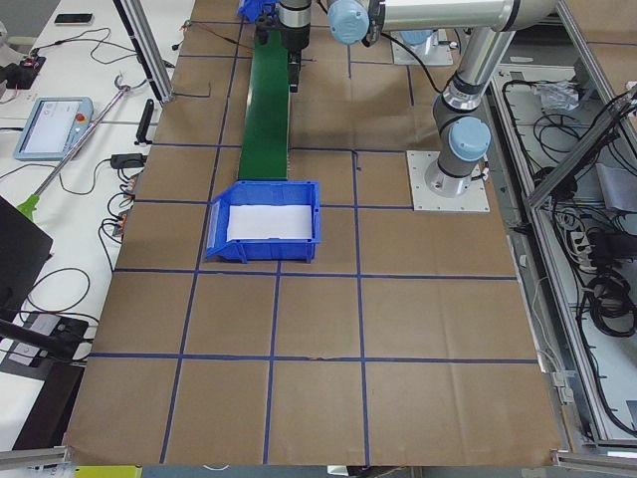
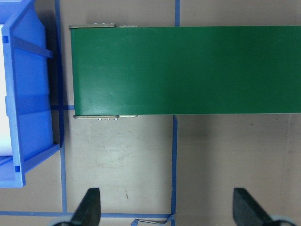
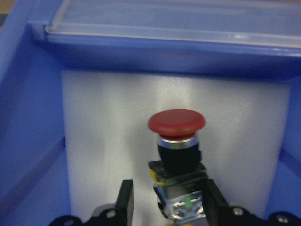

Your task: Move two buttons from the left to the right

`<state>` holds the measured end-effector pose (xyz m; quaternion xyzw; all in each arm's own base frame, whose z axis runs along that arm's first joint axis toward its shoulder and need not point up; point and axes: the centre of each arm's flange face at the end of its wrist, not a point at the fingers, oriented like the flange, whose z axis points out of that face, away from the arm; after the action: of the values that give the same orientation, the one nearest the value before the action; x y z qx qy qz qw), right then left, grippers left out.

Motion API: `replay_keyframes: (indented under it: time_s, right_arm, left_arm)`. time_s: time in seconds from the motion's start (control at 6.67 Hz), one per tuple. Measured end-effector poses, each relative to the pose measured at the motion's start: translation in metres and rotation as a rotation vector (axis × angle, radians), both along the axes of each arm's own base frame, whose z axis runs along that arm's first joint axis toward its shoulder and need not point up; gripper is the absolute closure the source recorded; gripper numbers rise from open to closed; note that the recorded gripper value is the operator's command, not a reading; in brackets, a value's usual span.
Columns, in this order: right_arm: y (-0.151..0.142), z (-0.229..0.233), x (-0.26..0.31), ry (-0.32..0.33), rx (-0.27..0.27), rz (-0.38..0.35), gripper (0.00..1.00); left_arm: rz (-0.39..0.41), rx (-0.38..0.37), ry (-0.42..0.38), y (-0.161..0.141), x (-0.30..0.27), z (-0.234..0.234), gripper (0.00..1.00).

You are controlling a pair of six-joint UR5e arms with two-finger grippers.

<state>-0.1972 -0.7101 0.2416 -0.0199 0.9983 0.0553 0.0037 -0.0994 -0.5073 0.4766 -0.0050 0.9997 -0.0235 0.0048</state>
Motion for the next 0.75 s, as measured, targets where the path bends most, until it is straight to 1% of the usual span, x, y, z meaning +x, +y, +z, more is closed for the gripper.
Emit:
replay_keyframes:
  time_s: [0.15, 0.45, 0.6, 0.75]
  right_arm:
    - [-0.002, 0.003, 0.002, -0.015, -0.021, -0.013, 0.01]
    - [0.000, 0.024, 0.007, -0.012, -0.048, -0.015, 0.00]
    - [0.006, 0.050, 0.011, -0.005, -0.065, -0.015, 0.00]
    - [0.018, 0.082, 0.017, -0.002, -0.072, -0.015, 0.00]
  left_arm:
    - [0.000, 0.000, 0.000, 0.000, 0.000, 0.000, 0.00]
    - [0.000, 0.000, 0.000, 0.000, 0.000, 0.000, 0.00]
    - [0.000, -0.001, 0.000, 0.000, 0.000, 0.000, 0.00]
    - [0.000, -0.001, 0.000, 0.000, 0.000, 0.000, 0.00]
